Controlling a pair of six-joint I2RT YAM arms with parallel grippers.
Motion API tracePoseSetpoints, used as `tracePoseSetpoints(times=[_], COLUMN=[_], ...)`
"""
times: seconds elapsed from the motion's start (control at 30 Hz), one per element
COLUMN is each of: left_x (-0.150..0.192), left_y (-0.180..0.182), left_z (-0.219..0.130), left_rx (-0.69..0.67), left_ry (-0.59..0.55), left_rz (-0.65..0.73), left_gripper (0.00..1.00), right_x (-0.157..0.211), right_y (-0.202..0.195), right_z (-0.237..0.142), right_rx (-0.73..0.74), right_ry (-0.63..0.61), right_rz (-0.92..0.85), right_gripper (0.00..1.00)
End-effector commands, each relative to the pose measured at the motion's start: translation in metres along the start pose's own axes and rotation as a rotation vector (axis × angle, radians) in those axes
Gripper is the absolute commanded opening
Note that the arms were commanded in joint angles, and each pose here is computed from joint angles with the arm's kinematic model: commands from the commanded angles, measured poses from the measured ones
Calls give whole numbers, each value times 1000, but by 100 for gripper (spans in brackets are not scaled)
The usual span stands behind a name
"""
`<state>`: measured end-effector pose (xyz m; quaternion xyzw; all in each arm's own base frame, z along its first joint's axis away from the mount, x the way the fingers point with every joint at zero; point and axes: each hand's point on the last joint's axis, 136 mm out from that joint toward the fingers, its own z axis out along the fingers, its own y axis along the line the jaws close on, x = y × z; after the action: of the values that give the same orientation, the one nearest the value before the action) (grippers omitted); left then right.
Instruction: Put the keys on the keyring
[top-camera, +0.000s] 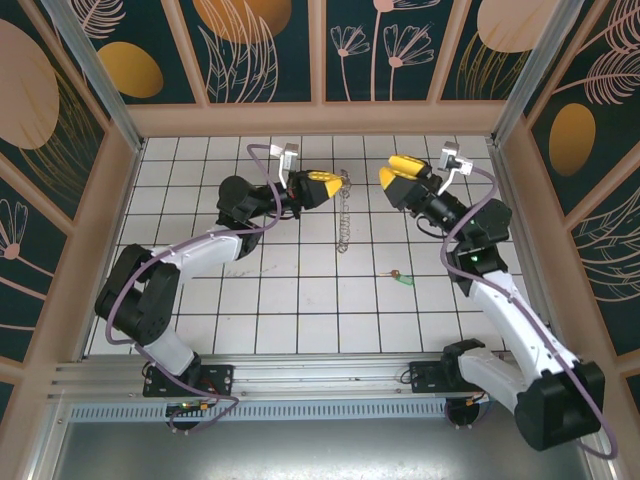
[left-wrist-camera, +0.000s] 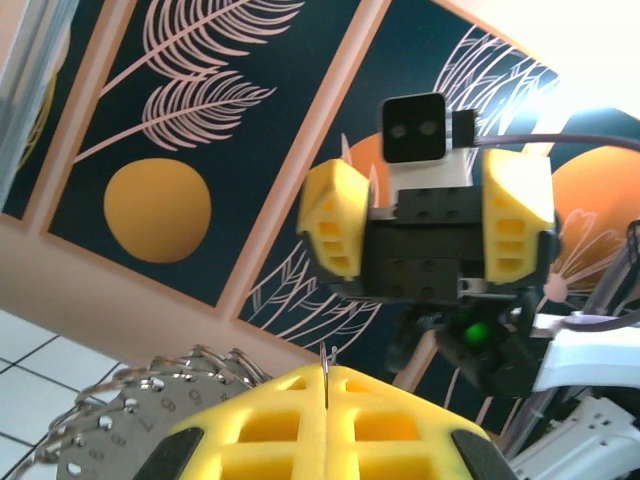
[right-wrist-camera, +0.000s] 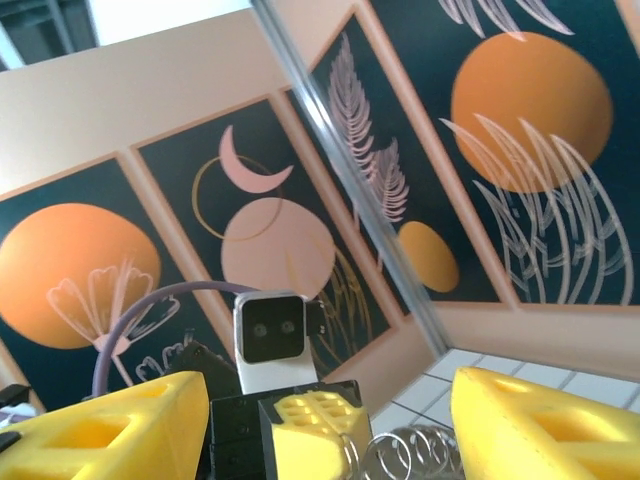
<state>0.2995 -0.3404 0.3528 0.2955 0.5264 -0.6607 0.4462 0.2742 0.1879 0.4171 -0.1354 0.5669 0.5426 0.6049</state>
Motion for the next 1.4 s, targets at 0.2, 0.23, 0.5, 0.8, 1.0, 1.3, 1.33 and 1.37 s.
tracePoseSetpoints(times=[0.2,0.23,0.5,0.8,1.0,1.3,1.33,1.37], left_x=[-35,-35,-36,-34,-33,-36,-35,-34], left_y=[-8,-8,-20,-14,-2,14,13,12], left_z=[-1,-2,-6,-13,-22,-36,-38,-40], left_rx=[-135,-142,-111,-159,-242,-369,-371,-375], left_ry=[-17,-21,-43,-69,-101,-148,-150,-151], left_rz=[350,385,588,642,609,492,489,485], left_gripper=[0,0,0,0,0,0,0,0], right_x=[75,81,120,129,154,211,219,225], right_y=[-78,-83,-113,-141,-172,-188,-189,-190], right_z=[-31,-34,-50,-63,-101,-162,-166,-171], right_rx=[321,335,419,582,869,1115,1126,1139], right_ry=[148,154,203,238,345,498,509,517], right_rz=[158,171,249,288,350,457,471,481], right_gripper=[66,66,66,65,65,50,48,46])
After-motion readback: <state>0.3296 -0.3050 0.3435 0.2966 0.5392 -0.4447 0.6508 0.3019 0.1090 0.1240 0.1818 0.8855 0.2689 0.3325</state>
